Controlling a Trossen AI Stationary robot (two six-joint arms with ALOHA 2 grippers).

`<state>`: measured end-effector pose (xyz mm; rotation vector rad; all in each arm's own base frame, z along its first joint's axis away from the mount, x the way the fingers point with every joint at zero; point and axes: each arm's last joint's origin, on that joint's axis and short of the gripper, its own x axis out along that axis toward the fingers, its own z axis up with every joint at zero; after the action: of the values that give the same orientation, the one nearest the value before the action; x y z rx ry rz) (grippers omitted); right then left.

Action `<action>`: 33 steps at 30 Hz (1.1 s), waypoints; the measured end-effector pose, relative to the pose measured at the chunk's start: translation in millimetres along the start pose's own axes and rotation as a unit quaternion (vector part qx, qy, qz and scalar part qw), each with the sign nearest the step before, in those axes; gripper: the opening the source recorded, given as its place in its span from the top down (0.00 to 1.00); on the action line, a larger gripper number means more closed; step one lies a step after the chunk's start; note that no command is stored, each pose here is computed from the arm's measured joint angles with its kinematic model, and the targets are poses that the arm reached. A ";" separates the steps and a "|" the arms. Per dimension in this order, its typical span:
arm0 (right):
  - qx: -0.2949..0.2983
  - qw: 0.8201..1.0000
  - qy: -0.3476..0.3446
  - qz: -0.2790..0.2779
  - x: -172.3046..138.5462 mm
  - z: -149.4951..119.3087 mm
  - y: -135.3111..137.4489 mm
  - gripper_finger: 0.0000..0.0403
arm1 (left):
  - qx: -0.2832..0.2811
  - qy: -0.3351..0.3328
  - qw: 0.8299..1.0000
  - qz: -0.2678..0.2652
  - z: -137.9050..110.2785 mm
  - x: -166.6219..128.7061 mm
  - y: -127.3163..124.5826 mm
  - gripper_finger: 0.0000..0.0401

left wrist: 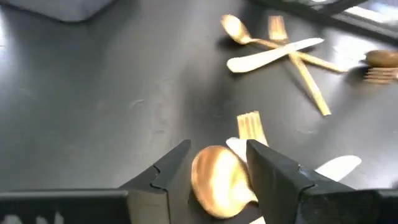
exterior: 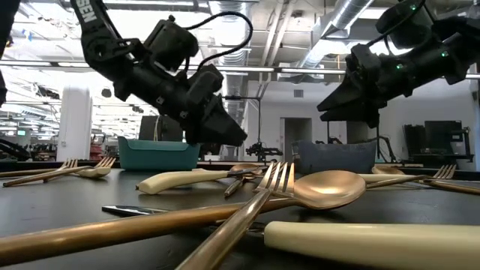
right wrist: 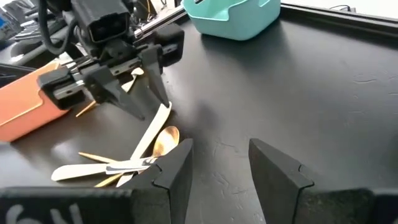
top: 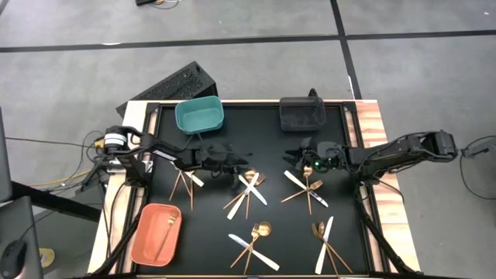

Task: Sort silverware by color (type)
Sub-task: Put the gold spoon into the green bin

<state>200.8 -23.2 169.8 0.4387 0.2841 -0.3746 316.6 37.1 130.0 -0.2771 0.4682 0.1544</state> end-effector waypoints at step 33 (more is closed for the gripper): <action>-0.008 1.000 0.024 -0.007 -0.3 -4.9 -0.8 0.57 | -0.024 0.067 0.997 -0.043 -22.0 35.8 11.8 0.97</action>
<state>199.3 -21.5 165.5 0.4305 0.3378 -0.3759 336.4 44.7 92.0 -0.3564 0.5845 0.0625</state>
